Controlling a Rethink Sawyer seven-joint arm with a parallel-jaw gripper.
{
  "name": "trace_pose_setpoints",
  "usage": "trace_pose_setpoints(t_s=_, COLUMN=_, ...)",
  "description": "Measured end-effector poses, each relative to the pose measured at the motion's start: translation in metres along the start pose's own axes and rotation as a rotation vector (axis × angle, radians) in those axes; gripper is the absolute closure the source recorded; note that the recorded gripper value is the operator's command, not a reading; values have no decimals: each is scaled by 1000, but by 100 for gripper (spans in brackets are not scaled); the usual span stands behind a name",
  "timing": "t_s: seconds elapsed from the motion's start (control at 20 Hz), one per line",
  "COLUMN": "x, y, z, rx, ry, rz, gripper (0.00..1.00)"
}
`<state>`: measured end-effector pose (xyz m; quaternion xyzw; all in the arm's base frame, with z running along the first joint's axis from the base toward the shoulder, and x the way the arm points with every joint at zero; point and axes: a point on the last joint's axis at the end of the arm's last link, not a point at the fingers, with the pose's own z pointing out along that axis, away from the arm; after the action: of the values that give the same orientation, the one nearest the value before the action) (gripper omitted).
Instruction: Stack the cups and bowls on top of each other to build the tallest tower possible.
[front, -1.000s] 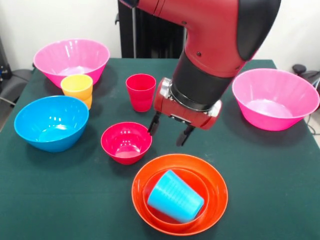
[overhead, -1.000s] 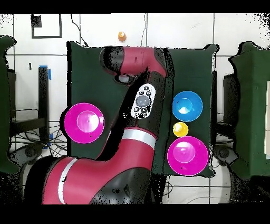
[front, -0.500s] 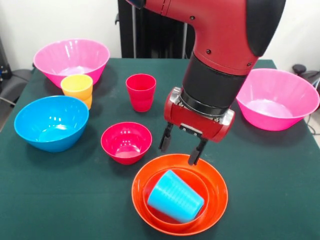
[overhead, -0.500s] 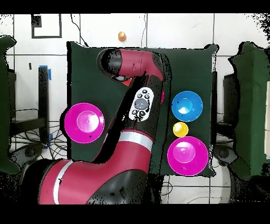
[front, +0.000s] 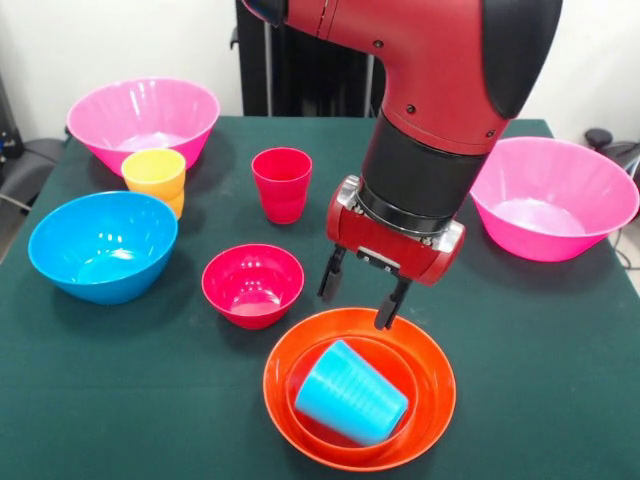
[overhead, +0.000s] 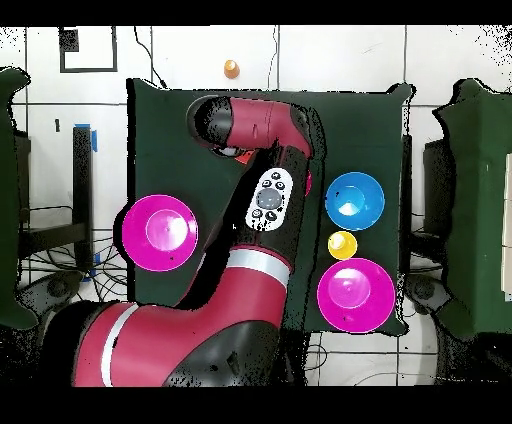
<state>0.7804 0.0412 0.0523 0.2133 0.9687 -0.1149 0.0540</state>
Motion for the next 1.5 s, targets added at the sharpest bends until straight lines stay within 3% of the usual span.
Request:
trace_pose_setpoints(t_s=0.3, x=-4, y=0, z=2, rx=-28, ry=-6, rz=13, gripper=0)
trace_pose_setpoints(t_s=0.4, x=-11, y=1, z=5, rx=-73, ry=-33, rz=32, gripper=0)
trace_pose_setpoints(t_s=0.85, x=-27, y=-7, z=30, rx=-166, ry=-140, rz=91, gripper=0)
trace_pose_setpoints(t_s=1.5, x=-21, y=1, z=39, rx=-202, ry=-127, rz=101, gripper=0)
